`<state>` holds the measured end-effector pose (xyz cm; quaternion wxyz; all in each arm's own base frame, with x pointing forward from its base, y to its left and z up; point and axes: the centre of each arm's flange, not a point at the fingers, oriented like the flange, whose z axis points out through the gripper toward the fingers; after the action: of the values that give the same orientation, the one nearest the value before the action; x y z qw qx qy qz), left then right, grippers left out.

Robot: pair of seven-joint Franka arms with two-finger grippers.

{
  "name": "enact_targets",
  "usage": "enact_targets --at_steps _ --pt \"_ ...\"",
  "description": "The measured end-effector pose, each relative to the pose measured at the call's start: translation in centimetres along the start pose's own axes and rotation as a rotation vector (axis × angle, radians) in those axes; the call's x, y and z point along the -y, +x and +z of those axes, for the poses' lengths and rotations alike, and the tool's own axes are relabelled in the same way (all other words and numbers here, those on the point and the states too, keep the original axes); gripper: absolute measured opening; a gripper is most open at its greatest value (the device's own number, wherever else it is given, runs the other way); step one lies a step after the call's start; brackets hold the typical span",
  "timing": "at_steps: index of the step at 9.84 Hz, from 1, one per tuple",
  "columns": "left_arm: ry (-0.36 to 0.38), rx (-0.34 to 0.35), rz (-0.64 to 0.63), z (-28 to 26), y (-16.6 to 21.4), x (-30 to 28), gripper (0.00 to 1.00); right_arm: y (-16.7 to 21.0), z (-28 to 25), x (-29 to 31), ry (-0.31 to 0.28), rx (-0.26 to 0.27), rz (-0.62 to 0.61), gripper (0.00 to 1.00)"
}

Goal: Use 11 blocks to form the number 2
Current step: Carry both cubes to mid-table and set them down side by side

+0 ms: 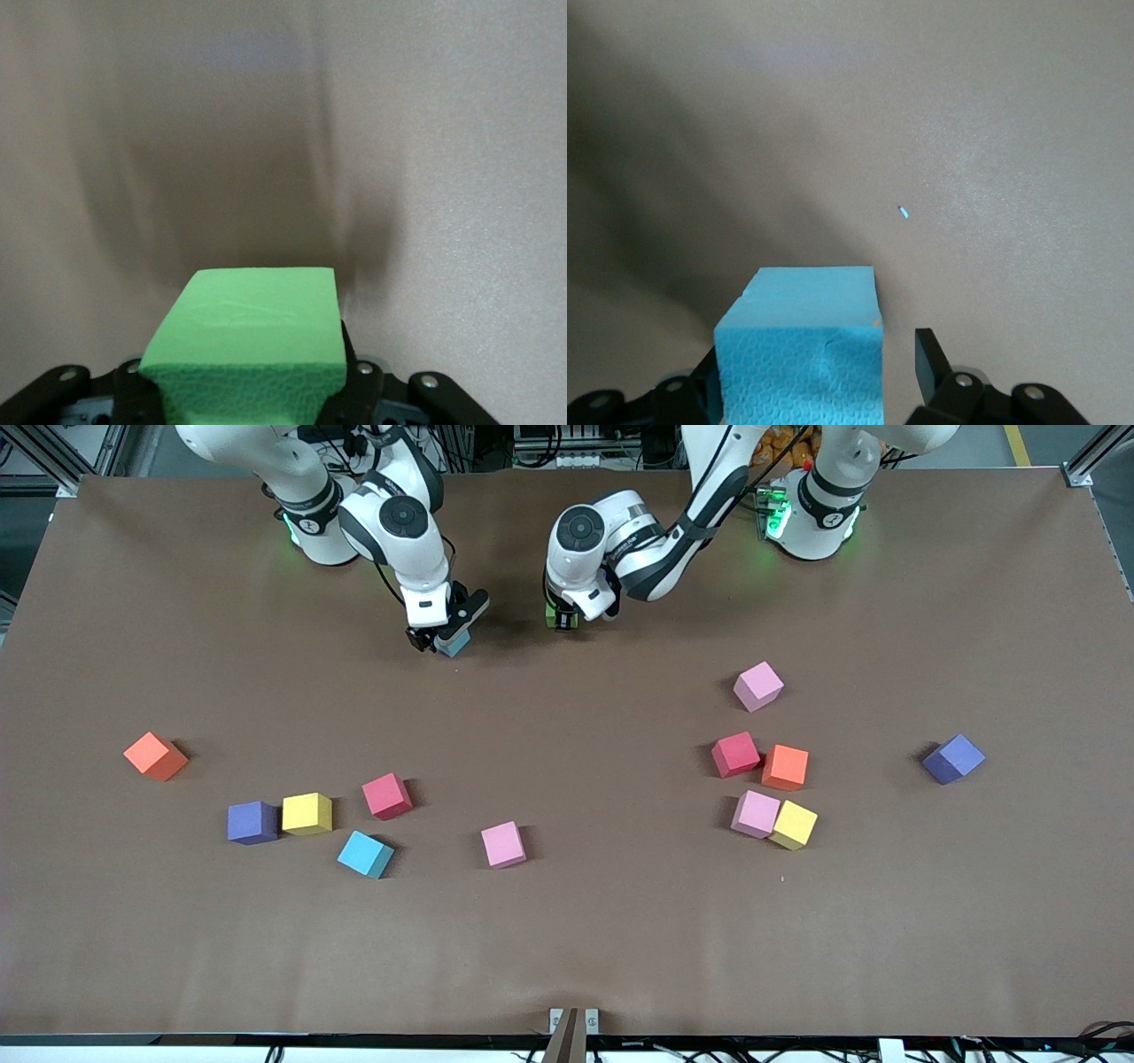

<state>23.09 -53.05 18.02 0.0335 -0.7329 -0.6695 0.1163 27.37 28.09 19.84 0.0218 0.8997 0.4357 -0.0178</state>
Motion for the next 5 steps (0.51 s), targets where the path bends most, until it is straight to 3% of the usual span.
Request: enact_targets --at_steps 2,5 --pt "-0.004 -0.014 0.015 0.4 0.2 -0.1 0.63 0.1 -0.1 0.3 -0.001 -0.003 -0.009 0.58" --pt "-0.010 -0.021 0.031 0.5 0.2 -0.1 1.00 0.3 -0.2 1.3 -0.002 -0.011 -0.034 0.57"
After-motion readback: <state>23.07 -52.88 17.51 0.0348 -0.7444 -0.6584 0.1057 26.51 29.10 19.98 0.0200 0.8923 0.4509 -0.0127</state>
